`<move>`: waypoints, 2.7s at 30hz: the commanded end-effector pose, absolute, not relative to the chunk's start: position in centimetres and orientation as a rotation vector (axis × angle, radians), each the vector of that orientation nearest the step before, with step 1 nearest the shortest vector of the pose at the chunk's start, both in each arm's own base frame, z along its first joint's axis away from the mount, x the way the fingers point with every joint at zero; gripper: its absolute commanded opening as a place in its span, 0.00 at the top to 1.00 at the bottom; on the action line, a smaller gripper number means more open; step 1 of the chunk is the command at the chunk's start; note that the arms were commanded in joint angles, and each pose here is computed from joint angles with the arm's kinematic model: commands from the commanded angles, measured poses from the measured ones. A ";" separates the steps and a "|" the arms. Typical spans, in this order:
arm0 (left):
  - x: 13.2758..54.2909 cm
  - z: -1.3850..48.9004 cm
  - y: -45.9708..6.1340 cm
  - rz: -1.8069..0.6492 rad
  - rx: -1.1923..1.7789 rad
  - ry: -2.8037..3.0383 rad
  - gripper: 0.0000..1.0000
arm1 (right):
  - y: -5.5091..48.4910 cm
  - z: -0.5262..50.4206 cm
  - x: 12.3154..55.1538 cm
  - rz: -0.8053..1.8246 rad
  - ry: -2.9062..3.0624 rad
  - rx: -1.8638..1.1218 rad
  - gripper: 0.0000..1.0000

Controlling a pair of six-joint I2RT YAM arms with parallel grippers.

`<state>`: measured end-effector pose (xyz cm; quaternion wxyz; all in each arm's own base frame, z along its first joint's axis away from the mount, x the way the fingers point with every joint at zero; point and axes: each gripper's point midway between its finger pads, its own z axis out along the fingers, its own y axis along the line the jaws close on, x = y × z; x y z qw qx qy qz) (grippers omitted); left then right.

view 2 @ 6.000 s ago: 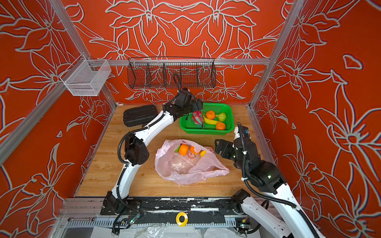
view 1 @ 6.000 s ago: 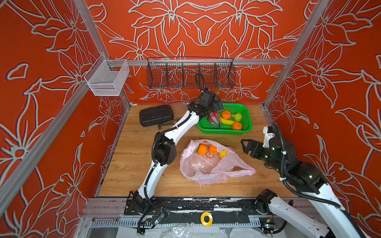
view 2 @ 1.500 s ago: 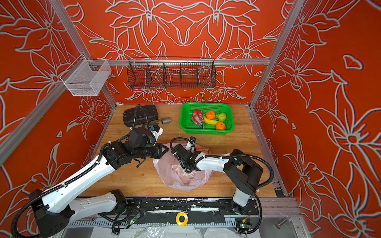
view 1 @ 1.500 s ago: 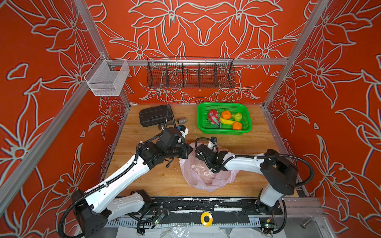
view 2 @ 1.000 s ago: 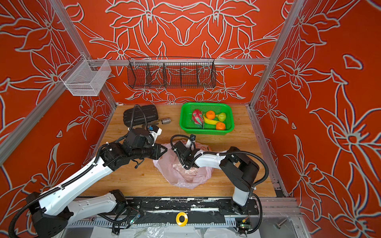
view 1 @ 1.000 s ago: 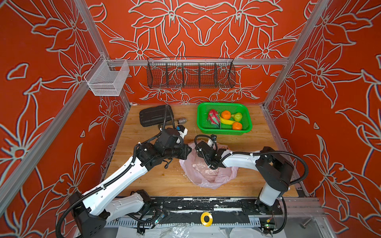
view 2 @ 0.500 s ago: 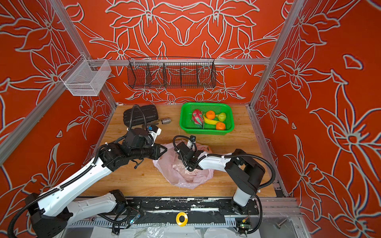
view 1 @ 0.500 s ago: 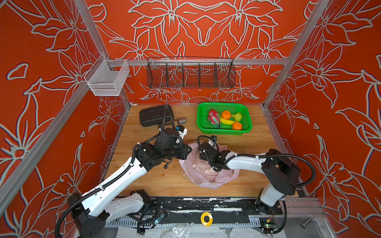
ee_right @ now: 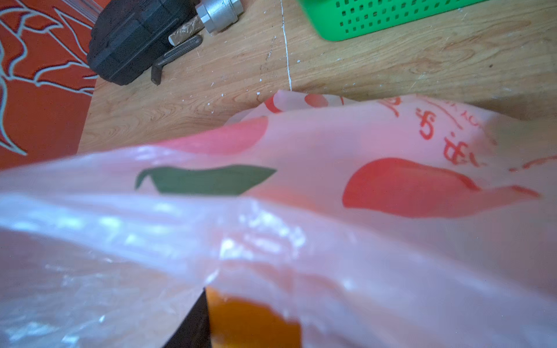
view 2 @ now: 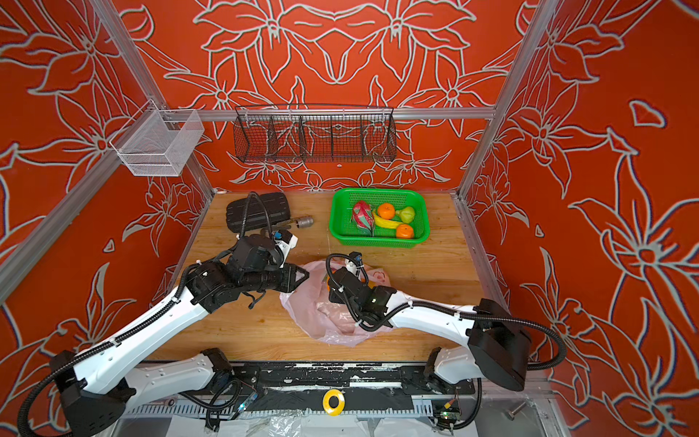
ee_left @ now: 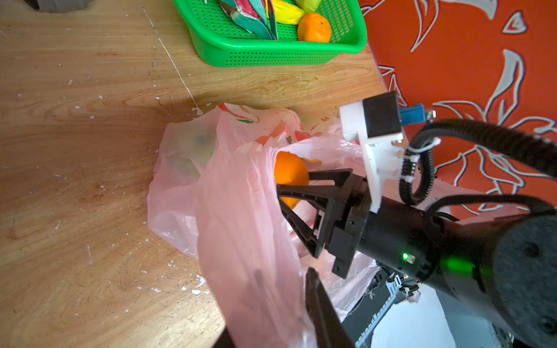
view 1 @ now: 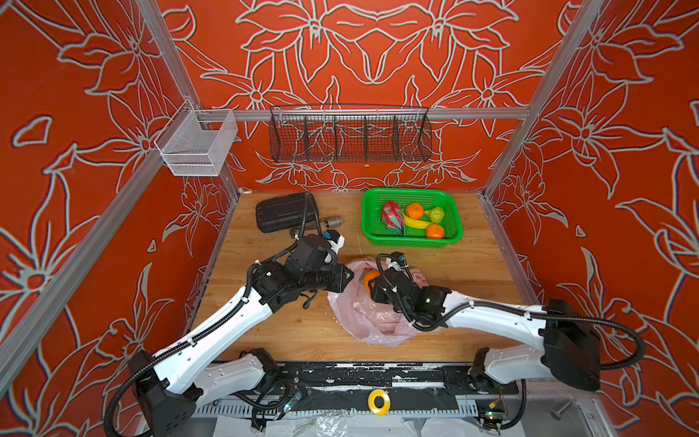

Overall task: Untie the knot of the plastic bag and take out the fruit
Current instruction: Pick up the fruit from the plastic bag, then place the fruit in the basket.

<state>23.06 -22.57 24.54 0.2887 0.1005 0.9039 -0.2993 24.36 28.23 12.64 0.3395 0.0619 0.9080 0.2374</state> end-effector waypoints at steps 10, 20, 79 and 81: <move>22.8 26.7 -21.7 -0.809 0.240 2.334 0.43 | 28.0 15.4 19.9 0.747 2.416 0.029 0.59; 22.4 31.0 -19.6 -0.739 0.290 2.140 0.25 | 25.4 23.8 20.4 0.795 2.230 0.042 0.59; 24.2 24.2 -21.6 -0.636 0.424 2.315 0.06 | 23.7 14.1 50.0 0.415 2.509 0.117 0.60; 23.9 25.4 -21.4 -0.657 0.433 2.269 0.06 | 23.5 13.0 50.2 0.410 2.531 0.134 0.60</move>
